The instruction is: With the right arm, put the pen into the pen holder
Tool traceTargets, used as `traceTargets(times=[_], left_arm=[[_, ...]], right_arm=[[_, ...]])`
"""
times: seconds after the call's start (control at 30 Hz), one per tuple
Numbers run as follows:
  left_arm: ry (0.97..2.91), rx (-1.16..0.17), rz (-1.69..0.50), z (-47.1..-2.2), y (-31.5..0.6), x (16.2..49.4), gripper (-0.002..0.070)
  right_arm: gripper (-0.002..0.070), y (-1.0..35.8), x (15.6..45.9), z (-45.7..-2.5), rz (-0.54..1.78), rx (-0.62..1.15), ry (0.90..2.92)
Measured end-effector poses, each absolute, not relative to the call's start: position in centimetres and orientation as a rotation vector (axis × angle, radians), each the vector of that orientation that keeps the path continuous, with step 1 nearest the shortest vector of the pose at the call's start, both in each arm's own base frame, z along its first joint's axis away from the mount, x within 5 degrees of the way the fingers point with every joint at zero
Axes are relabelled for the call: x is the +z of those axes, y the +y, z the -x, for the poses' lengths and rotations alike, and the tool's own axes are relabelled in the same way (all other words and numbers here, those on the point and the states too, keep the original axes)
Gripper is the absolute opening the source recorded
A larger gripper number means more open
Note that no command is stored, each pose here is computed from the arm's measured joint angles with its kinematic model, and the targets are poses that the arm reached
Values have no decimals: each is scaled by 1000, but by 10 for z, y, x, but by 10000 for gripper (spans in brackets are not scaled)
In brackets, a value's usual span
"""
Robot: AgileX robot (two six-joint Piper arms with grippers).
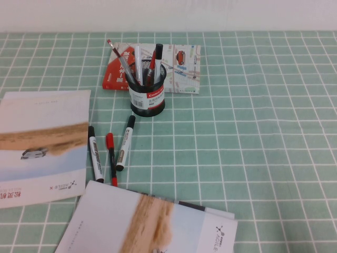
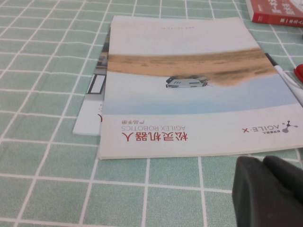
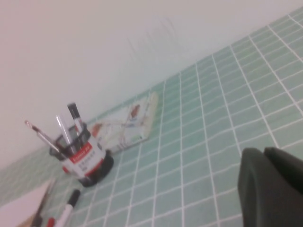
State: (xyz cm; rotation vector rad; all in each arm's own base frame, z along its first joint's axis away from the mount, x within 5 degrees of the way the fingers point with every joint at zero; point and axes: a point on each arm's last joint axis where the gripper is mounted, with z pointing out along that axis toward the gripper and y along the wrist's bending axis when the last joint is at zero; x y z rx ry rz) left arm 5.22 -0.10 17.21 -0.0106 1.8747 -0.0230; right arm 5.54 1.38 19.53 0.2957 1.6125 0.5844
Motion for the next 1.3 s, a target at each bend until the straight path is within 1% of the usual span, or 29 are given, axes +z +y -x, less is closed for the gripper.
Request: traceTargets(times=[0.17, 0.27, 0.37, 0.47, 0.57, 0.77, 0.83, 0.93, 1.07, 1.17, 1.3], left_arm=[[1875, -23, 11, -52, -1, 172, -4], [1875, -23, 11, -52, -1, 172, -4], [1875, -23, 11, -52, -1, 172, -4], [1875, -23, 11, -52, -1, 172, -4], [1875, -23, 11, -52, -1, 172, -4], [1875, -23, 11, -52, -1, 172, -4], [1875, -23, 11, -52, -1, 172, -4], [1875, -23, 11, -52, -1, 172, -4], [1875, -23, 11, -52, -1, 172, -4], [1875, -23, 11, -52, -1, 172, -4], [1875, -23, 11, -52, -1, 172, -4]], right_arm=[[-20, 13, 197, -56, -346, 631, 1587], [-20, 17, 196, -55, -346, 676, 1640], [-20, 23, 206, -58, -344, 722, 1732], [-20, 30, 222, -66, -323, 753, 1868], [-20, 39, 240, -83, -278, 762, 2063], [-20, 48, 266, -130, -144, 668, 2417], [-20, 50, 271, -148, -112, 637, 2503], [-20, 57, 277, -175, -61, 591, 2573], [-20, 83, 281, -206, 17, 516, 2657], [-20, 116, 280, -228, 106, 447, 2704], [-20, 164, 280, -252, 228, 436, 2718]])
